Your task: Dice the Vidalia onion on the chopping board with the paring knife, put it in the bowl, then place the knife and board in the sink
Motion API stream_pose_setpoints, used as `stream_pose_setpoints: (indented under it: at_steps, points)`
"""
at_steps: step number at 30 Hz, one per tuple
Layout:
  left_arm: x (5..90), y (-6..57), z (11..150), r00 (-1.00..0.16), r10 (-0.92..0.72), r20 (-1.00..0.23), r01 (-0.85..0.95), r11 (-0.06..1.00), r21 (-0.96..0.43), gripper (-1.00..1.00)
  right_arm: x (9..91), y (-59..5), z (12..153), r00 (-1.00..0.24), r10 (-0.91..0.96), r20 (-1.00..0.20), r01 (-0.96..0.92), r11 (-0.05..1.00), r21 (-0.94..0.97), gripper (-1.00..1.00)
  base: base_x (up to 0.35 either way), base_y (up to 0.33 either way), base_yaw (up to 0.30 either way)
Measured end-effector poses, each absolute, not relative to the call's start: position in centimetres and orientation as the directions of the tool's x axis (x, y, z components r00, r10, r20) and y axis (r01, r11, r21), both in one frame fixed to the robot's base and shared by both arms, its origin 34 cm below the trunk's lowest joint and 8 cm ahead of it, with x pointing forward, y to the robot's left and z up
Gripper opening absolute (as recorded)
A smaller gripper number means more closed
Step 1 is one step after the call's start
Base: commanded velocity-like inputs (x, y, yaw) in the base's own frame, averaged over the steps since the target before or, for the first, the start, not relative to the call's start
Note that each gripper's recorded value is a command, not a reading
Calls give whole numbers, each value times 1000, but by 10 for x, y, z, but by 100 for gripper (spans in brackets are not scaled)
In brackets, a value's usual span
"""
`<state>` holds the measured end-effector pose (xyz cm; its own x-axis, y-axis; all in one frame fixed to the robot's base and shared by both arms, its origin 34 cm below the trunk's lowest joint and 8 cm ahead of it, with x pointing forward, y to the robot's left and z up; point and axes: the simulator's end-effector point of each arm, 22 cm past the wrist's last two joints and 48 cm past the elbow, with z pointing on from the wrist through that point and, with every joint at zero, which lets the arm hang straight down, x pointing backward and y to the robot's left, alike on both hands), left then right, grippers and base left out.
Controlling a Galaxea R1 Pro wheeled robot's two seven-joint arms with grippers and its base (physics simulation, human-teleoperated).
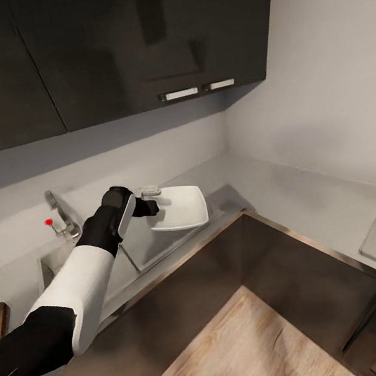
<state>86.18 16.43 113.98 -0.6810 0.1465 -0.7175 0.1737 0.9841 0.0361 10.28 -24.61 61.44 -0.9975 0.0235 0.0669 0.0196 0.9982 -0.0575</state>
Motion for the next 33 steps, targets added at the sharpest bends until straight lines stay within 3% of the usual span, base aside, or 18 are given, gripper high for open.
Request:
stream_pose_setpoints:
  at_steps: [33]
  points:
    - [859,192,1164,-661,134,-738,139,989,54,-100,115,-247,614,-999,26,34,24,998,-57,100,-267,192,243]
